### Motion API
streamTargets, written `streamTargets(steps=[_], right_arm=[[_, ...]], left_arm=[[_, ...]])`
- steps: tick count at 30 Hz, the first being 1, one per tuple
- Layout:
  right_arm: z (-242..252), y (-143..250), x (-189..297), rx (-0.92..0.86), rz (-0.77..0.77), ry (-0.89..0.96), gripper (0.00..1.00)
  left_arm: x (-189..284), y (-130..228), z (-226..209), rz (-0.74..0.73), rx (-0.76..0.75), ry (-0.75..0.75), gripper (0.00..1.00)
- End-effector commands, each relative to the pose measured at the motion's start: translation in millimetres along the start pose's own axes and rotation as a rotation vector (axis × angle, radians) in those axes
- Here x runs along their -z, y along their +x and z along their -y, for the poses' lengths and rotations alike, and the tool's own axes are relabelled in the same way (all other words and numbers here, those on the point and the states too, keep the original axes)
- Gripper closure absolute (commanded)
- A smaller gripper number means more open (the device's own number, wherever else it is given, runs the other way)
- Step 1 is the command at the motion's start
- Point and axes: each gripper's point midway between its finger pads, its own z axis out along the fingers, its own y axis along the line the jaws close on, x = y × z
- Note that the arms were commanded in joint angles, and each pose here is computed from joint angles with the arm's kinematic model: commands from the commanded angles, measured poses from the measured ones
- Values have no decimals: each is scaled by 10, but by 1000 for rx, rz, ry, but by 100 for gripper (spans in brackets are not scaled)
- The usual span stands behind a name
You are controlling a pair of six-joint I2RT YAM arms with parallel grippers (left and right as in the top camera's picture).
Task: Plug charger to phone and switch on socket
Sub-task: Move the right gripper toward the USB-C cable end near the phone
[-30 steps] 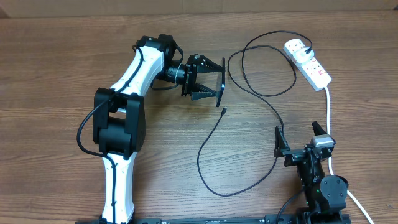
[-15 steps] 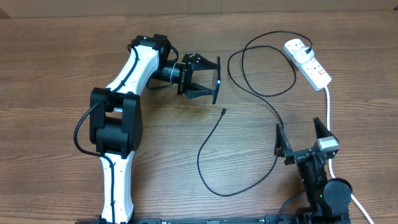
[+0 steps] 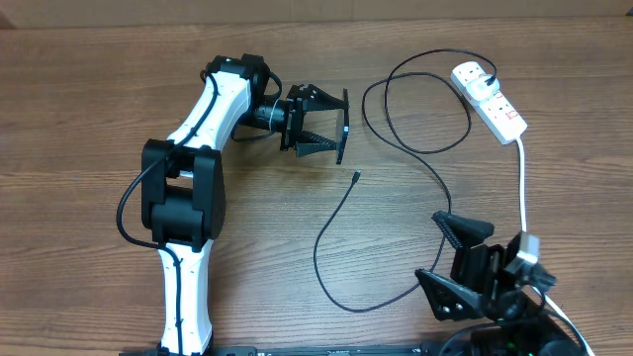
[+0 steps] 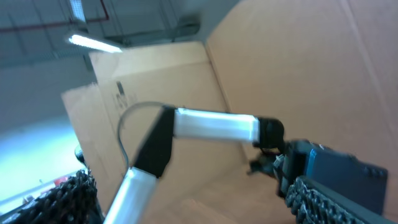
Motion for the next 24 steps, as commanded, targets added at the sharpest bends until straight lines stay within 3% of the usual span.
streamTargets(steps=[1, 6, 10, 13, 17, 20, 24], right_arm=[[-319, -451, -78, 57, 58, -9, 0], [-375, -837, -222, 146, -26, 168, 0], [-268, -968, -296, 126, -196, 347, 0], [-392, -892, -367, 83, -354, 308, 0], [-843, -806, -497, -85, -470, 49, 0], [-740, -839, -581, -196, -461, 84, 0], [-351, -785, -575, -271, -447, 277, 13]], left_arm=[[14, 44, 150, -25, 8, 57, 31], [28, 49, 148, -24, 33, 59, 31], [31, 48, 149, -23, 33, 59, 31], [31, 48, 149, -23, 33, 59, 31], [31, 48, 149, -23, 34, 59, 31], [31, 48, 148, -23, 45, 59, 31], [31, 51, 147, -24, 53, 59, 31]])
